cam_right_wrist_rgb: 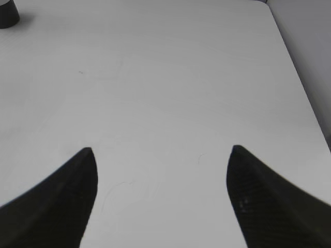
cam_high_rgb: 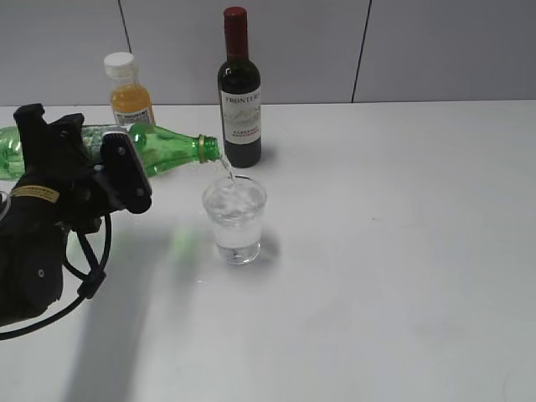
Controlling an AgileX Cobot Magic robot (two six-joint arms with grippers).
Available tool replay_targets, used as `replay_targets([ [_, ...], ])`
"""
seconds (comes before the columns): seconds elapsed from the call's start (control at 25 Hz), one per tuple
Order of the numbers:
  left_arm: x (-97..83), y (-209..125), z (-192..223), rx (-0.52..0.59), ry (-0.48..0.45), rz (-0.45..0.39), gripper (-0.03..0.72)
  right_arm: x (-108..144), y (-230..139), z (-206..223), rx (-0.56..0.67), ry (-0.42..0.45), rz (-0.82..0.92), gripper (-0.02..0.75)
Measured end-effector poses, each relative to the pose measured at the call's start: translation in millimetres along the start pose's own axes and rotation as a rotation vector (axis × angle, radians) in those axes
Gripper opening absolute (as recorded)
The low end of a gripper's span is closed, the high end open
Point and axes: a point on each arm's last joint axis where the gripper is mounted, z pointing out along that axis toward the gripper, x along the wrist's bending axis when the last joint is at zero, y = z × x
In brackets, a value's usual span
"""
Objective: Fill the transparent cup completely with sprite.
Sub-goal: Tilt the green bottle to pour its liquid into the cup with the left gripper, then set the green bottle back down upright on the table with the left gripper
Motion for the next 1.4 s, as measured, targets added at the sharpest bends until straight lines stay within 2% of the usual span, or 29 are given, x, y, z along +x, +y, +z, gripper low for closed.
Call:
replay_targets([
  [0.12,0.2,0,0,0.0,0.001,-0.095,0.44,0,0,0,0.0,0.0,0.0,0.592],
  [0.4,0.4,0,0,-0.001,0.001,-0.411,0.44,0,0,0,0.0,0.0,0.0,0.592],
  [0.68,0.4,0,0,-0.001,0.001,-0.844,0.44,0,0,0,0.0,0.0,0.0,0.592],
  [1.08,2.2,-14,9,0.044,0.041,-1.389,0.44,0,0,0,0.0,0.0,0.0,0.591],
  [1.2,4.9,-21,16,0.03,0.053,-1.49,0.44,0,0,0,0.0,0.0,0.0,0.591],
  [1.4,12.0,-33,32,-0.071,0.025,-1.599,0.44,0,0,0,0.0,0.0,0.0,0.591],
])
